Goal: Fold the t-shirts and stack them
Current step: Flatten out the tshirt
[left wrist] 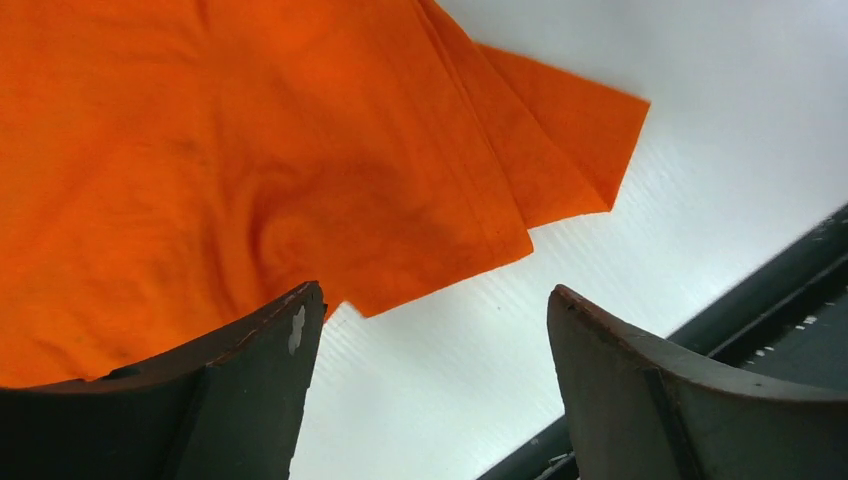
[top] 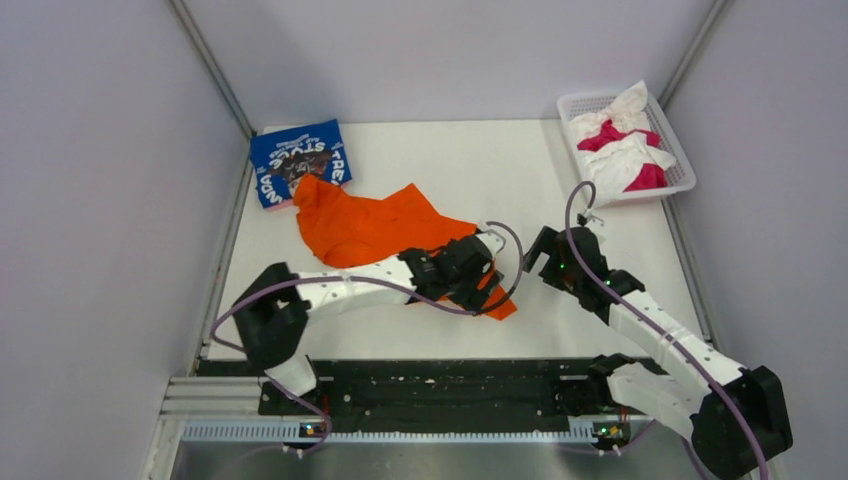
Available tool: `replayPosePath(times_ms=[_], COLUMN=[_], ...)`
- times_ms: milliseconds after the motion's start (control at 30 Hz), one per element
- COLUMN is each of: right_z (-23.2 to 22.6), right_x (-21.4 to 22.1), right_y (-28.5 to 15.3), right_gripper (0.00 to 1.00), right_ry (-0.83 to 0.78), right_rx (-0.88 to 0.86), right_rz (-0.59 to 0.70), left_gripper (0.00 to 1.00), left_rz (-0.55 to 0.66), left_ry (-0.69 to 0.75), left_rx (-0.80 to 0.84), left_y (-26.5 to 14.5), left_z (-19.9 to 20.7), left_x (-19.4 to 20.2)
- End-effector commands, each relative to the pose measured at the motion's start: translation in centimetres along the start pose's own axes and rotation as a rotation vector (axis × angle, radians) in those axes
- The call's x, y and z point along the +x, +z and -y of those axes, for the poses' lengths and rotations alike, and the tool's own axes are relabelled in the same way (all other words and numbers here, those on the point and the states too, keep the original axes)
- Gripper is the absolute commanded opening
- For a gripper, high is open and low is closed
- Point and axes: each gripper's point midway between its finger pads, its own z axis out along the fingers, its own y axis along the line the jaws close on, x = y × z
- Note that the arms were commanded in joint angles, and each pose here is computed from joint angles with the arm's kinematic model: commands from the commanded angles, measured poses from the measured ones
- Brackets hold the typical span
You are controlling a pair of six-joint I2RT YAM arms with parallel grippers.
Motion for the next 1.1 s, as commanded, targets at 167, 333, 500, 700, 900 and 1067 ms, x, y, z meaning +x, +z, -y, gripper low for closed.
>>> replayPosePath(times_ms=[167,333,500,700,900,1067], right_z=[0.8,1.0,1.2,1.3,1.4,1.5], right_x=[-0.3,-0.2,-0.1,-0.1,0.0,0.1], right_y=[-0.5,-0.3,-0.2,-0.2,-0.1,-0.1], right_gripper=[0.99,0.99,0.99,0.99,0.99,0.99], right_ry=[0.002,-0.005,-0.01,-0.01,-0.012,-0.017], right_rx=[0.019,0.031,0.036,0.04,0.041,0.042], right_rz=[0.025,0.02,0.016,0.014,0.01,0.007], left_gripper=[0.8,0.77,0.77,0.68,0.51,0.41], left_rz=[-0.134,-0.163,-0.192,-0.208,-0.162,-0.11], left_ry=[0.126,0.143,0.16,0.167,0.141,0.141], left_rx=[-0.072,-0.08,-0.074,-0.11,-0.151,-0.168], left_y=[5.3,6.4,6.8,7.4,6.5,5.0], left_z=[2.2,2.3,2.9,2.6,2.0,1.3], left_x=[2.4,3.2,4.3,4.9,3.6,2.4])
